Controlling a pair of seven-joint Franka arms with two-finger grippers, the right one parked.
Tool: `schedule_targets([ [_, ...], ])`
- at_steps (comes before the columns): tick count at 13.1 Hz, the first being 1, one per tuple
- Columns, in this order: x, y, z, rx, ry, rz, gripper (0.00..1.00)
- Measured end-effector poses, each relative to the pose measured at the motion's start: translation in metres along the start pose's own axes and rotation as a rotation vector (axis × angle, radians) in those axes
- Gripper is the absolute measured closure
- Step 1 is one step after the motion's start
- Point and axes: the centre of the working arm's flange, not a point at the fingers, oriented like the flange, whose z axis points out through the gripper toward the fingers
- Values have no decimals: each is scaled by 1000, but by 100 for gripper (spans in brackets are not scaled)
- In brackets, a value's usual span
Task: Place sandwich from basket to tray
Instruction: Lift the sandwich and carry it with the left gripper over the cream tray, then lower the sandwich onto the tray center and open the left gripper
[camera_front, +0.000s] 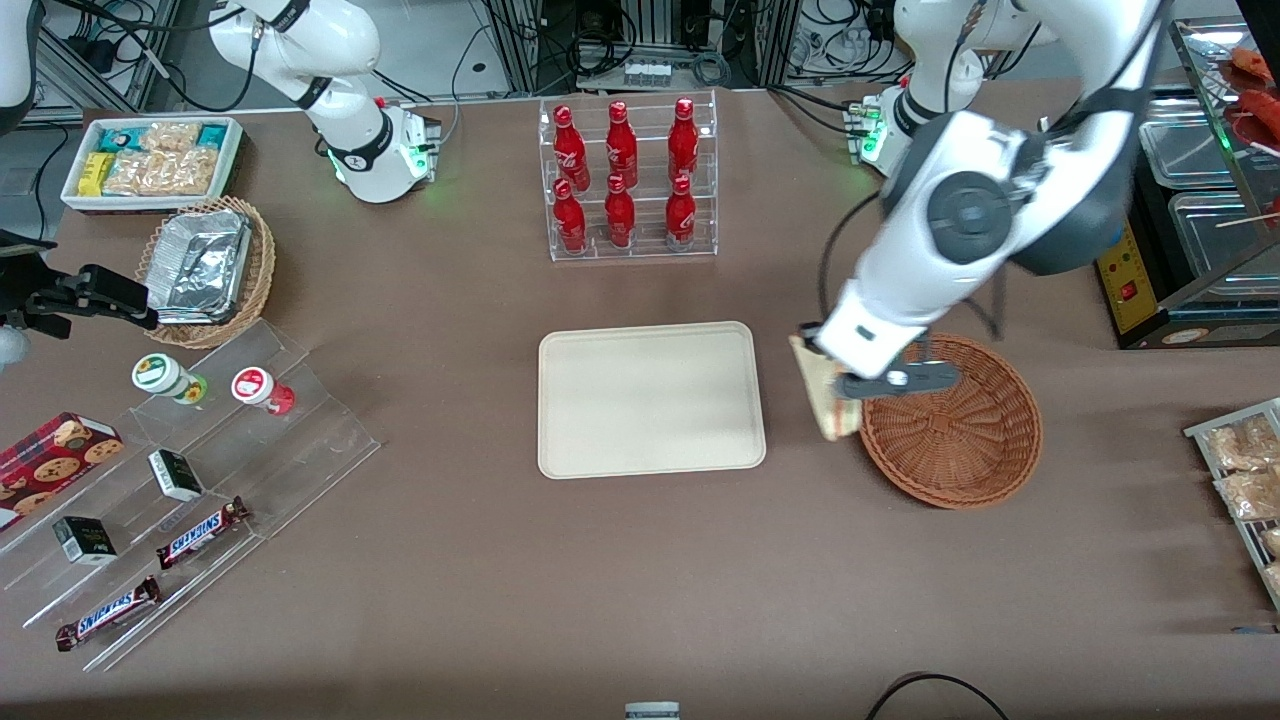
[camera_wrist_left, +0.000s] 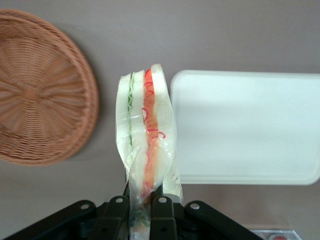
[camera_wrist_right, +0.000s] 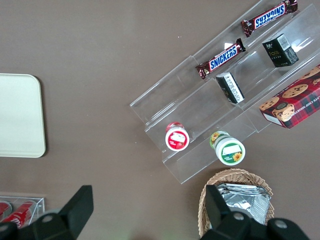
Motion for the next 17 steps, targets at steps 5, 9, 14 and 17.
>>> schedule_targets([
  [5, -13, 95, 57, 15, 19, 69, 85],
  [9, -34, 153, 116, 30, 59, 88, 85],
  [14, -46, 195, 167, 47, 97, 105, 85],
  [17, -54, 211, 201, 46, 90, 127, 85],
])
